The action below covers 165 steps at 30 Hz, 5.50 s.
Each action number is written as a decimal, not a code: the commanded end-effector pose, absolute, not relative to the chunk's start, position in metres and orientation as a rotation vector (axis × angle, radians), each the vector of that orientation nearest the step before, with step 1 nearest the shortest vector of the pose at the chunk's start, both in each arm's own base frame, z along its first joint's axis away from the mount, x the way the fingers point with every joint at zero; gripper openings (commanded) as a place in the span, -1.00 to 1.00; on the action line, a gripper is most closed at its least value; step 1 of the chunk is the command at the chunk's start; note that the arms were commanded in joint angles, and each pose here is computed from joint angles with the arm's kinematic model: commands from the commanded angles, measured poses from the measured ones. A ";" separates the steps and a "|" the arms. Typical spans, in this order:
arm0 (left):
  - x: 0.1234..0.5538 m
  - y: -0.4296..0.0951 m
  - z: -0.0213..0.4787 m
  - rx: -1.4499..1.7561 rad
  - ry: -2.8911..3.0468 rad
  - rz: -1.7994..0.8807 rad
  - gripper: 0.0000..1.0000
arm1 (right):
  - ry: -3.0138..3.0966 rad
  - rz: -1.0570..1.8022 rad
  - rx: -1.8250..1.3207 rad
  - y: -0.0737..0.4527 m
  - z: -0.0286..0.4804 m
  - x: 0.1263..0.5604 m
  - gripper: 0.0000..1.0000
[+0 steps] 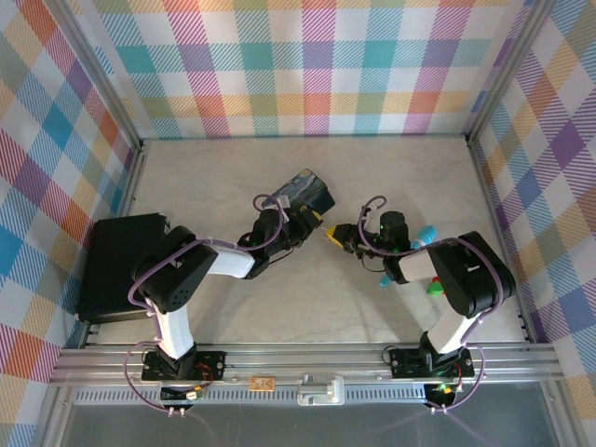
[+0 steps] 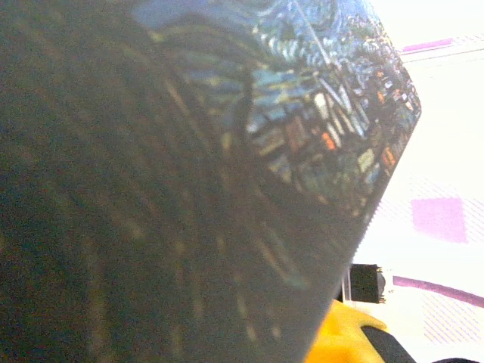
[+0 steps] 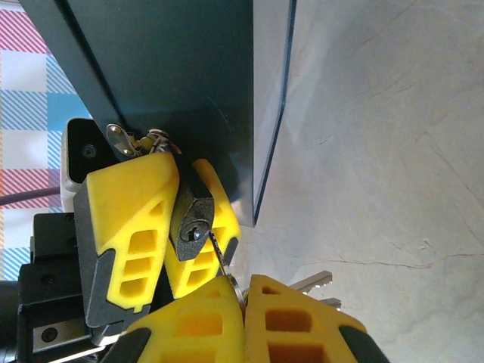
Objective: Unlock a padlock with a key
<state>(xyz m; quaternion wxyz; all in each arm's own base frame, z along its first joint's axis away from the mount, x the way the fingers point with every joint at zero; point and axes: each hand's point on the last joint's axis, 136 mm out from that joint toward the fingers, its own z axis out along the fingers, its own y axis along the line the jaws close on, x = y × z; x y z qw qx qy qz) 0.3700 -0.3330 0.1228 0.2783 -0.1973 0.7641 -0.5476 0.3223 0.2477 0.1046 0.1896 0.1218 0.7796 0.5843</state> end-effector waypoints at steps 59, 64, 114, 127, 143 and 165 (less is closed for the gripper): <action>0.367 -0.344 0.127 -0.539 1.982 -1.509 -1.00 | 2.105 1.614 0.304 0.249 0.134 0.316 -1.00; 0.367 -0.345 0.130 -0.538 1.975 -1.514 -1.00 | 2.127 1.590 0.319 0.247 0.127 0.317 -1.00; 0.358 -0.364 0.140 -0.517 1.963 -1.585 -1.00 | 2.039 1.753 0.271 0.265 0.148 0.330 -1.00; 0.352 -0.375 0.145 -0.545 1.958 -1.640 -1.00 | 2.086 1.823 0.334 0.273 0.152 0.335 -1.00; 0.340 -0.379 0.155 -0.469 1.986 -1.659 -1.00 | 2.311 1.481 0.006 0.266 0.138 0.340 -1.00; 0.335 -0.384 0.135 -0.424 2.068 -1.585 -1.00 | 2.196 1.648 0.176 0.250 0.153 0.360 -1.00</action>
